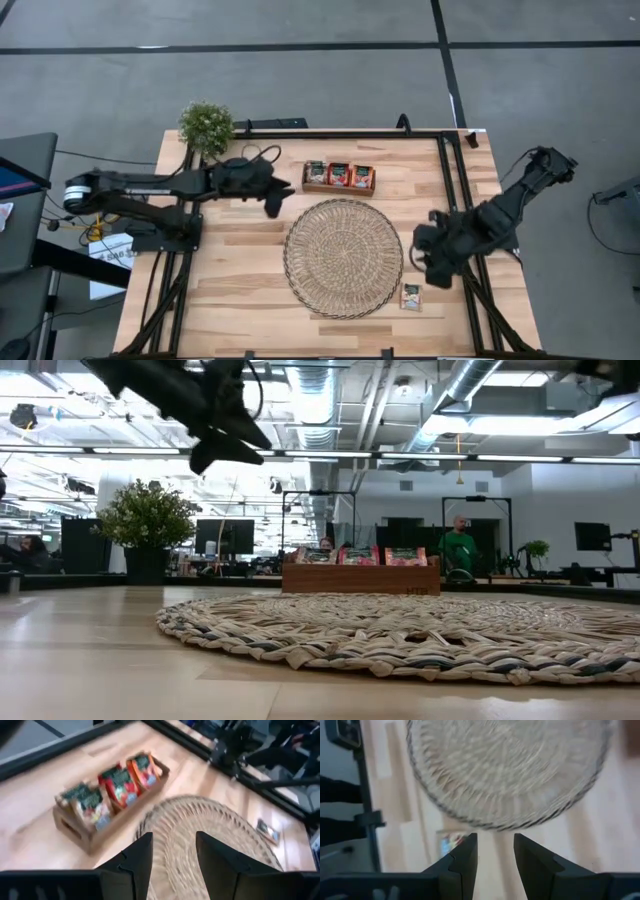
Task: Pick & Place Tea
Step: Put the brown tea bag into the left section of the wooden organizer
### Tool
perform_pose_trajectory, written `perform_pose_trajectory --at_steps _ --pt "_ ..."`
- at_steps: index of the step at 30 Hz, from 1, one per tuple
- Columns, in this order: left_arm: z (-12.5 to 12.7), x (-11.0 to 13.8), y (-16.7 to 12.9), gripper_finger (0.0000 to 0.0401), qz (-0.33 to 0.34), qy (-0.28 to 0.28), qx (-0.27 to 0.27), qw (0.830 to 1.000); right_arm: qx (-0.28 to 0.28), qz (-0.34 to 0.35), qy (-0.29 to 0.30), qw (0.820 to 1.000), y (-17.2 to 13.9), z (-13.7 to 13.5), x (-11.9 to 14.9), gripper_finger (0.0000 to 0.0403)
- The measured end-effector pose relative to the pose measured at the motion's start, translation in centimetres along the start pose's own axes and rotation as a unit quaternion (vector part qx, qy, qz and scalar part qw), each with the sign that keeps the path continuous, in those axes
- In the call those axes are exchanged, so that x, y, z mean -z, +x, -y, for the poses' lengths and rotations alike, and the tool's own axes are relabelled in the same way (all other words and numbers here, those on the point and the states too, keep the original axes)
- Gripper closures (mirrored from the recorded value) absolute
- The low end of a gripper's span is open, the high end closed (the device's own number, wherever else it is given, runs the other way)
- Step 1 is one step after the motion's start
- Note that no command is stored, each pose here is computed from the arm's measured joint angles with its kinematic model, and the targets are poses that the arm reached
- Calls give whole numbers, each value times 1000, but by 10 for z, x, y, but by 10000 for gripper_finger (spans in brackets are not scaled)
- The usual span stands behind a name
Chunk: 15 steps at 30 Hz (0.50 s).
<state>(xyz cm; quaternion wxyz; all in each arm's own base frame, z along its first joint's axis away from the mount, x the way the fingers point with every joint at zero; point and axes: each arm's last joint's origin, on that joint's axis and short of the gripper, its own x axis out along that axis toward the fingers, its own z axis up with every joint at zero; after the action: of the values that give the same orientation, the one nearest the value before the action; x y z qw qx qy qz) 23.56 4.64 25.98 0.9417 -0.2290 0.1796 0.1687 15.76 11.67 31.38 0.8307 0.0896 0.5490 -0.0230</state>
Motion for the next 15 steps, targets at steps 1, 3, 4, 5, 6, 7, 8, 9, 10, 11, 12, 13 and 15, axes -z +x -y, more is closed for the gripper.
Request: perform_pose_trajectory --at_steps 1,3,4,5,6,7,8,9,10,11,12,13,15 --pt "3 2 -4 259 -6 1 -1 1000 -5 -6 3 1000 5 -4 6 285" --pt "9 8 -9 259 -19 7 -9 1000 -25 -13 12 1000 15 -12 17 285" --pt "11 11 -10 259 -27 12 -16 999 -35 -15 17 999 21 -16 22 285" --pt "13 14 -10 259 -30 15 -20 999 -42 -18 22 999 27 -19 27 285" --pt "15 16 -11 259 -35 14 -25 999 -48 -20 27 998 33 -22 31 285" --pt "17 19 -11 259 -40 16 -30 999 -50 -22 34 998 39 -24 33 285" --pt "18 21 -12 259 -44 18 -33 998 -47 -27 38 998 44 -26 36 285" --pt "19 23 -12 259 -48 20 -38 998 -41 -32 40 998 49 -27 38 285" --pt "20 25 -12 259 -50 23 -39 998 -34 -38 39 998 54 -29 39 285" --pt "20 27 -12 259 -50 24 -40 998 -29 -41 37 998 59 -31 39 285" --pt "19 31 -12 259 -52 20 -42 998 -24 -47 30 998 64 -34 39 285" --pt "18 34 -11 259 -56 14 -46 997 -19 -56 21 998 70 -36 39 285" --pt "14 42 -10 259 -67 -3 -54 996 -17 -83 3 996 83 -41 39 285"
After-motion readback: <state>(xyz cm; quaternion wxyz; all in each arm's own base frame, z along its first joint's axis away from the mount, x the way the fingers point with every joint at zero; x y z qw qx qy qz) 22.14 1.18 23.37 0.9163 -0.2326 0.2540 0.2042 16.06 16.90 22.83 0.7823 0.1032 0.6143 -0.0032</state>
